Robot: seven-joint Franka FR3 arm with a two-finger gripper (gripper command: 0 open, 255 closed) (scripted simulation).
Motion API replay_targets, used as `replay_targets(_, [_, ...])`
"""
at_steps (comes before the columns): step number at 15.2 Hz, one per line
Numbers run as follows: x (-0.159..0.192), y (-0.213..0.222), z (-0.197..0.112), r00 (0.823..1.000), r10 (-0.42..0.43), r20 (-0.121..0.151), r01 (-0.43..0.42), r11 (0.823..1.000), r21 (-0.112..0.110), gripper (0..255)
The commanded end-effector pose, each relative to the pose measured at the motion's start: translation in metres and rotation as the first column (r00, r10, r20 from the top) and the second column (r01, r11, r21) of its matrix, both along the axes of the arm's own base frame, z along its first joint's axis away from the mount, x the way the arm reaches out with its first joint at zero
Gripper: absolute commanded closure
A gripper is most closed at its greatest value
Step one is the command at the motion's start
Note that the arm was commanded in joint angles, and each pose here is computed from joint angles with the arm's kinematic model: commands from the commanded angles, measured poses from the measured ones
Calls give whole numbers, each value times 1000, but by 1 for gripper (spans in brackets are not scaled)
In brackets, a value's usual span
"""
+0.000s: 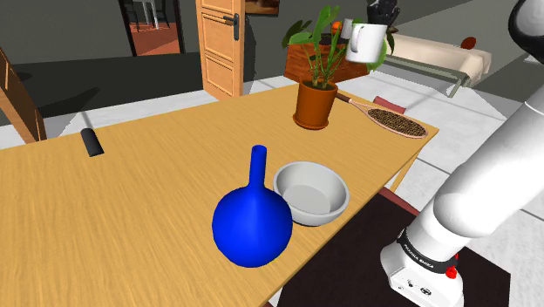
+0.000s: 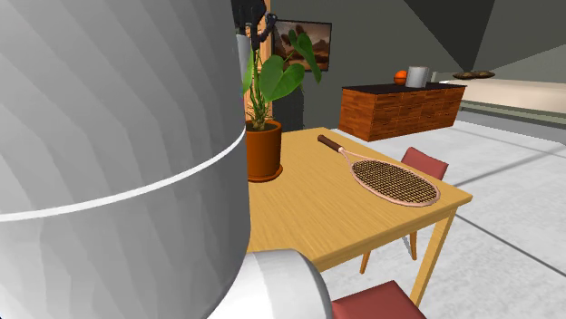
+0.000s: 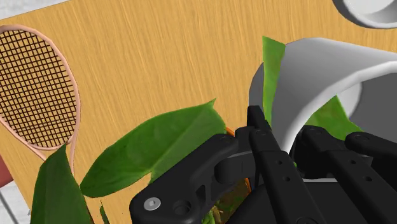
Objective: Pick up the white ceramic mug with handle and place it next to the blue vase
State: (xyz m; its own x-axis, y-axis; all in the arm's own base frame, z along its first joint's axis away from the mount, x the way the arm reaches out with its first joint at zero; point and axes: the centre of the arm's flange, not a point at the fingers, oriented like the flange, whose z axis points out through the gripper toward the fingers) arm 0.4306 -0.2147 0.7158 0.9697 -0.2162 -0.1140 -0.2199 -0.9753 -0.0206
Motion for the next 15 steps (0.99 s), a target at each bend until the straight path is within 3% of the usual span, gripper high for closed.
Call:
replay_targets(1, [2,28,0,1000,-2,0,2,1000,-1,255])
replay_targets(15, [27,211,0,1000,-2,0,2,1000,-1,255])
